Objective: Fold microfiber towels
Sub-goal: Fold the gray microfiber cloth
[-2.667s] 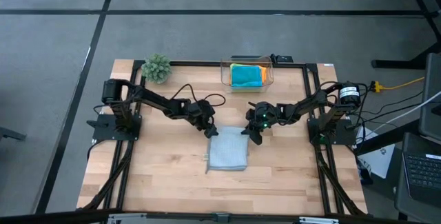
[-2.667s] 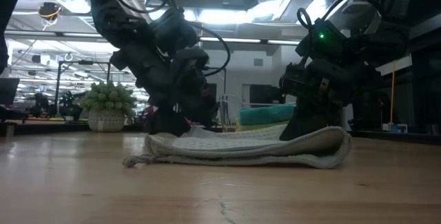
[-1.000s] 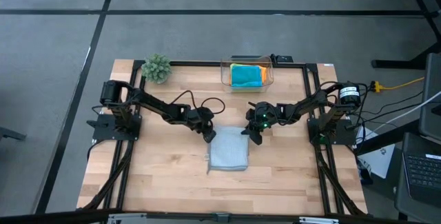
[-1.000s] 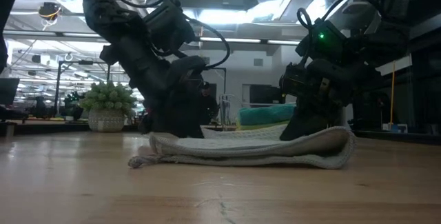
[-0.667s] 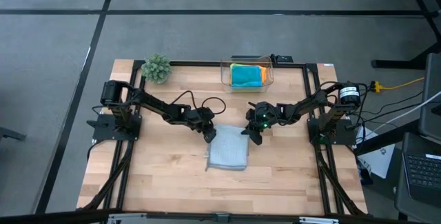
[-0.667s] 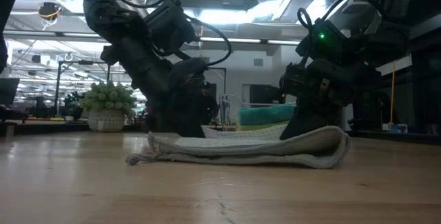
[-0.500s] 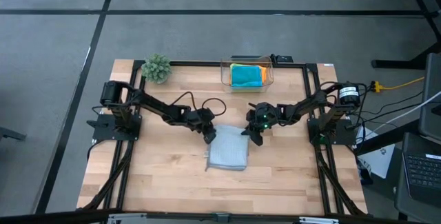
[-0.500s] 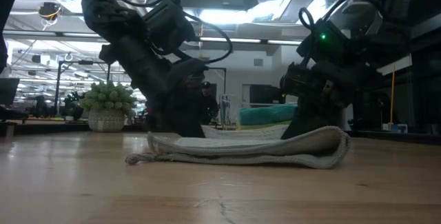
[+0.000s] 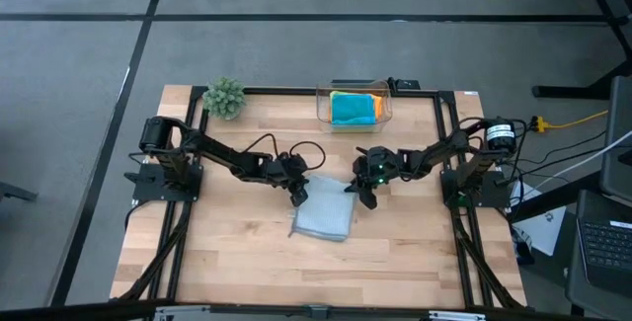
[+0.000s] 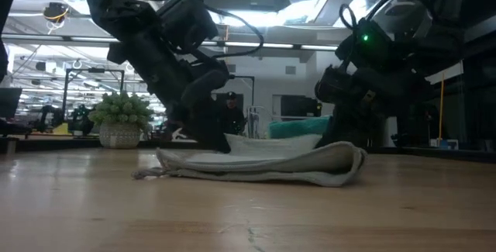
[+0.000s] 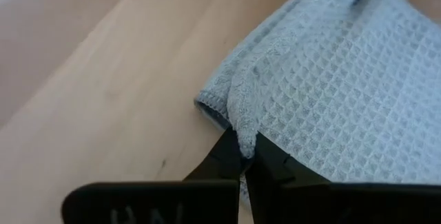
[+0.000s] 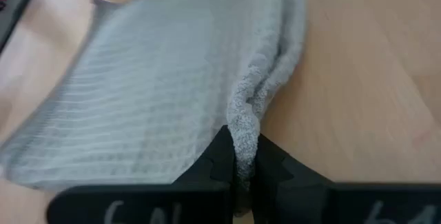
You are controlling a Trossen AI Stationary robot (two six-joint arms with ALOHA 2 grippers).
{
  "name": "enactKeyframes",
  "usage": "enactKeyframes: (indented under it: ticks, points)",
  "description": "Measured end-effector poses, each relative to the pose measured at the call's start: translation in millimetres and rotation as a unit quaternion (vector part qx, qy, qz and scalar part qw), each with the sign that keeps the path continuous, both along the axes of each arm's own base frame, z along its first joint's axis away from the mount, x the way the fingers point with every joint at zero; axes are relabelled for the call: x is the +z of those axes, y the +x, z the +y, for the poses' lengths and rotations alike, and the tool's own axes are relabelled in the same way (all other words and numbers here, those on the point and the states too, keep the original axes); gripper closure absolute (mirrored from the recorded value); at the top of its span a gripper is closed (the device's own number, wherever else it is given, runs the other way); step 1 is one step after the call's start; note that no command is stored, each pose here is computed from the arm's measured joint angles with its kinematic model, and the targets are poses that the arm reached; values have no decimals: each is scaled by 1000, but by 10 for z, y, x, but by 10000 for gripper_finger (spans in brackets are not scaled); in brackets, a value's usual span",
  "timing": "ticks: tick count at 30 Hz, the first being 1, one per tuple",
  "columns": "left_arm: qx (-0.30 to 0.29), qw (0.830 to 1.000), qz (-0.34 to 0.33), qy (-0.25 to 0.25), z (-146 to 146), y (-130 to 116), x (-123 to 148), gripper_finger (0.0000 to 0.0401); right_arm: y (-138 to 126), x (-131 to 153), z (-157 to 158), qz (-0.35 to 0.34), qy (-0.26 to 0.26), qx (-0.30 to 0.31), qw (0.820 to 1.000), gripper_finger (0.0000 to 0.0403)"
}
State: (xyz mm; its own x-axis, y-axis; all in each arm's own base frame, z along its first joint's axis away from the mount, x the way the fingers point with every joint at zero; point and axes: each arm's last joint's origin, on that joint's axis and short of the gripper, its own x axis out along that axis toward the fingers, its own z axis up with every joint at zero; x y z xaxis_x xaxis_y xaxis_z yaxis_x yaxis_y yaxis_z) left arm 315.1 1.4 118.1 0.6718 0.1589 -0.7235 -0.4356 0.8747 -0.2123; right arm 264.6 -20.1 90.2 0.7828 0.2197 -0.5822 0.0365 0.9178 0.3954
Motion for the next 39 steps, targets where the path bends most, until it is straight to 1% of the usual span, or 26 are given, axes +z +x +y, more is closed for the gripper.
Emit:
enactKeyframes:
  ticks: [4,9,12,18,21,24,27,30,34,39]
  points:
    - [0,999,1,38,-38,0,8,401,14,147,61,-39,-23,25,999,384]
    - [1,997,-5,71,-129,9,32,401,9,332,133,-77,-38,42,995,384]
    - [-7,995,-8,100,-222,31,67,401,10,362,189,-82,-48,39,995,385]
    - [-32,986,-38,157,-437,172,267,401,8,355,321,-78,-65,40,994,385]
    - [-48,984,-40,168,-511,241,378,401,41,388,392,-83,-70,46,993,385]
    - [-60,983,-11,172,-578,254,429,401,78,434,481,-92,-69,61,992,385]
    - [-61,981,18,181,-662,242,472,401,122,493,574,-102,-68,76,990,385]
    - [-64,979,36,191,-755,216,497,401,149,513,669,-80,-81,78,990,385]
    - [-69,977,34,200,-879,186,512,401,178,546,806,-48,-114,80,989,385]
    - [-72,971,36,224,-1004,133,510,401,223,657,1004,-65,-119,103,985,385]
